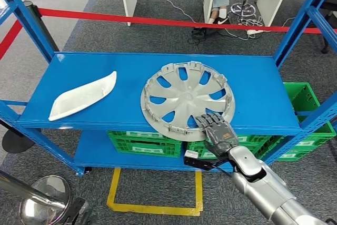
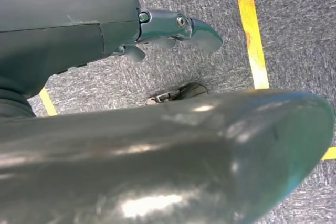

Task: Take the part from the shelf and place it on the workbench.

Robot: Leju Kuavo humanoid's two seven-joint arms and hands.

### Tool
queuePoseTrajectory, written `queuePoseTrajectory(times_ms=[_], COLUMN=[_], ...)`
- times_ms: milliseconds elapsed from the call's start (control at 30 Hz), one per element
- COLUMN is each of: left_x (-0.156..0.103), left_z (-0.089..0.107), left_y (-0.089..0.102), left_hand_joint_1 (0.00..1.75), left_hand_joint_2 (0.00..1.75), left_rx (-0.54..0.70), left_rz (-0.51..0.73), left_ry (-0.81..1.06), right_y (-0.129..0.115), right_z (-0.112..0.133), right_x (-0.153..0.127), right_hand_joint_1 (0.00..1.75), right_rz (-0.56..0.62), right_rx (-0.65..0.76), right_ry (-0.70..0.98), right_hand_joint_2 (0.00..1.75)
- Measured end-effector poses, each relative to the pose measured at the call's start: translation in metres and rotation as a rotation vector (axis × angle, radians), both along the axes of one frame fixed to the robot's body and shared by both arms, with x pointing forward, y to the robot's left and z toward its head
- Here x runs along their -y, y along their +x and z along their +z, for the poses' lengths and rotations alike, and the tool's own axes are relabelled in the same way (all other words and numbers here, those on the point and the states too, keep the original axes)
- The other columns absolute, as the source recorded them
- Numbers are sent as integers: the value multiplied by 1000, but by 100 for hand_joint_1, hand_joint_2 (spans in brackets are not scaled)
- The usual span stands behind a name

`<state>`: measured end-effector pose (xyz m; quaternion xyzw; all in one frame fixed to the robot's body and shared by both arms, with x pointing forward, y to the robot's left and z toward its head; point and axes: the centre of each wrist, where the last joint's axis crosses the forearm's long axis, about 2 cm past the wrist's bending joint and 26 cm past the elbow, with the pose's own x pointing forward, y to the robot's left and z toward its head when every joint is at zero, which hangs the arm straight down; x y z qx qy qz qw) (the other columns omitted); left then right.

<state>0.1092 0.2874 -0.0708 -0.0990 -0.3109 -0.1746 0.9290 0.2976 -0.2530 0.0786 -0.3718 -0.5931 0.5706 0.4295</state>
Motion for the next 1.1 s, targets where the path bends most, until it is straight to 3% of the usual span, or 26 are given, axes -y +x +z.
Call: queuePoseTrajectory(times_ms=[433, 667, 800, 933, 1100], left_x=[2, 0, -2, -3, -2], left_z=[1, 3, 3, 4, 5], left_y=[-7, -9, -8, -6, -4], left_hand_joint_1=[0, 0, 0, 0, 0], left_hand_joint_2=[0, 0, 175, 175, 175], left_rx=[29, 54, 96, 216, 218], left_rz=[29, 126, 149, 143, 136], left_ry=[-5, -50, -51, -11, -27], right_y=[-29, -43, -54, -68, -82], right_z=[-5, 0, 9, 30, 54], right_x=[0, 2, 1, -5, -12], right_hand_joint_1=[175, 175, 175, 175, 175], right_rz=[-34, -50, -42, -16, 24], right_rx=[192, 287, 377, 493, 601], right_ry=[54, 104, 158, 207, 251], right_hand_joint_2=[175, 175, 175, 175, 175])
